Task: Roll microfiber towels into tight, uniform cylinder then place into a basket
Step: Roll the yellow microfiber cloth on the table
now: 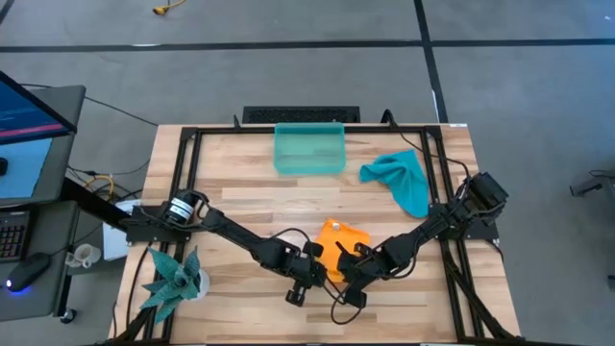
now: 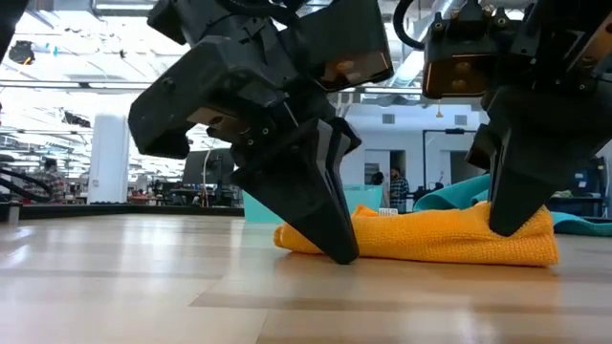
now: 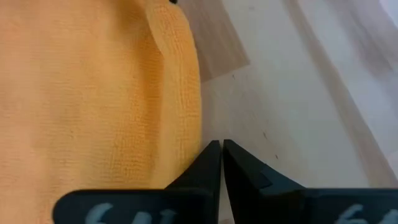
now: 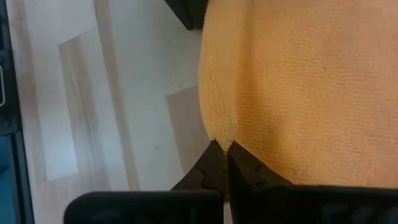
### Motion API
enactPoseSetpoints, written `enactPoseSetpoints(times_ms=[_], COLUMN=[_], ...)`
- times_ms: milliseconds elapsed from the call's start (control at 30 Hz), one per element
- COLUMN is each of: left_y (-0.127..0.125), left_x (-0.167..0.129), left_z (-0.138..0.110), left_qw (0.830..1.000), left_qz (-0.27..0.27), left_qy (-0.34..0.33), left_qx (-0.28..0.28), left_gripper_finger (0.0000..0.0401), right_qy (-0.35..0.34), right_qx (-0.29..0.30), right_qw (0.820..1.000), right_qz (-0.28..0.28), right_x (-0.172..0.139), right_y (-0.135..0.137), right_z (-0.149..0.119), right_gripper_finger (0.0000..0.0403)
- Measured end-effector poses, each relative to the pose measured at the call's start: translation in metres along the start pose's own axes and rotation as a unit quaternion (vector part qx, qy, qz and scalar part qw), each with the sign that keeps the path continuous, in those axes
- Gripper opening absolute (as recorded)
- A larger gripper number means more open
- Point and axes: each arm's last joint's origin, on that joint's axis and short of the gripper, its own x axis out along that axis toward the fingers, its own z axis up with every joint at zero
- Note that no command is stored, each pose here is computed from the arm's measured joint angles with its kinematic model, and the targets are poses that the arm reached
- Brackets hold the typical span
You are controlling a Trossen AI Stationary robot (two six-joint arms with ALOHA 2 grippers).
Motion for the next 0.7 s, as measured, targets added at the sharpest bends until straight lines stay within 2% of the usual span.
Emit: enactPoseSetpoints(times_ms=[300,500,700], left_y=[-0.001,-0.009,-0.011], left_x=[-0.004,-0.013,-0.015], left_z=[0.006,0.019,0.022], left_qw=[1.0,0.998,0.998], left_qz=[0.022,0.064,0.067], left_qy=[0.007,0.008,0.003], left_qx=[0.009,0.021,0.022], left_gripper_finger=[0.0011,0.0011,0.0011], right_qy=[0.001,0.0,0.0], right_qx=[0.0,-0.001,0.0], right_qw=[1.0,1.0,1.0], right_qz=[-0.001,-0.002,-0.001], right_x=[0.0,0.0,0.0], right_y=[0.0,0.0,0.0], right_z=[0.0,-0.001,-0.001], right_gripper_finger=[0.0014,0.0012,0.0015])
